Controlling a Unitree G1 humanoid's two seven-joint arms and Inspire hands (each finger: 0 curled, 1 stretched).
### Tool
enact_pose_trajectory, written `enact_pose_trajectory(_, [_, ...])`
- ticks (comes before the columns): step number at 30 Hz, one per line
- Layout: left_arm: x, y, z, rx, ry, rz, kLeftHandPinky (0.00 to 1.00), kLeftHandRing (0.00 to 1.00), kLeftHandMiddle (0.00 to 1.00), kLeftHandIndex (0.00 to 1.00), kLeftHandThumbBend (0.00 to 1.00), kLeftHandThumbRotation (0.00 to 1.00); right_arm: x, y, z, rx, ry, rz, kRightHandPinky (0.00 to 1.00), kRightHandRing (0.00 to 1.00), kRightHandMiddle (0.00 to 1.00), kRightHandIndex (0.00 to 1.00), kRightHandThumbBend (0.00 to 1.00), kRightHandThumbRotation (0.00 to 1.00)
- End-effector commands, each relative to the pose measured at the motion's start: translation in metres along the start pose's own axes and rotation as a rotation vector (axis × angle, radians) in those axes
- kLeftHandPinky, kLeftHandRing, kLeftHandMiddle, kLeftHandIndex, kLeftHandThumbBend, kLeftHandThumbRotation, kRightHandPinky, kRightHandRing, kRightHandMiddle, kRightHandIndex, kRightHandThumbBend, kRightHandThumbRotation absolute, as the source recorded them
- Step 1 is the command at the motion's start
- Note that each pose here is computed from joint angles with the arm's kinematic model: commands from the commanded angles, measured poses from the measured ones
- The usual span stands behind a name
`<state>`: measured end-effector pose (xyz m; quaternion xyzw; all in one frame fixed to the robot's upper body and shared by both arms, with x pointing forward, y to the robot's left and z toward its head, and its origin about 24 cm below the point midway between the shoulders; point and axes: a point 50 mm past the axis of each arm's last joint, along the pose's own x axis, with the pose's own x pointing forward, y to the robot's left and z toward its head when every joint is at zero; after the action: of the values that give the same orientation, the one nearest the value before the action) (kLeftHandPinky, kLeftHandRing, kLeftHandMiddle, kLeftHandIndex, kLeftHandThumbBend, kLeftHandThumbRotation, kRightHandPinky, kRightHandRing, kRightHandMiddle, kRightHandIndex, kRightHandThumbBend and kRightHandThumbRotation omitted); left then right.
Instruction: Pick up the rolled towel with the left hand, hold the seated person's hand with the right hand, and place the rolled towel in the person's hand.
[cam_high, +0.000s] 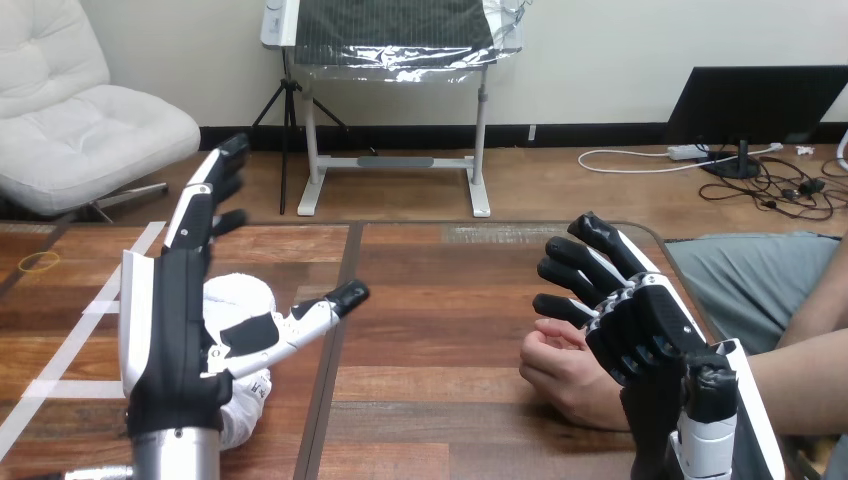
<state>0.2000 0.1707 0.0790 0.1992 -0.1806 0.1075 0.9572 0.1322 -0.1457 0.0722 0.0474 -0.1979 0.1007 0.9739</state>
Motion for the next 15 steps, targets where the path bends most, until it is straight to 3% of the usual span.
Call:
enact_pose_trajectory(1, [0.02, 0.002, 0.011, 0.095, -0.035, 0.067, 0.8, 0.89, 0.91, 0.88, 0.99, 0.0, 0.014, 0.0, 0.01, -0.008, -0.086, 0.022, 0.77, 0.85, 0.86, 0.88, 0.74, 1.0])
enact_pose_trajectory(15, [0.029, -0.006, 0.001, 0.271, 0.097, 0.125, 0.68, 0.87, 0.92, 0.9, 1.0, 0.0, 0.015, 0.0, 0.01, -0.004, -0.085, 0.024, 0.78, 0.85, 0.86, 0.88, 0.74, 1.0])
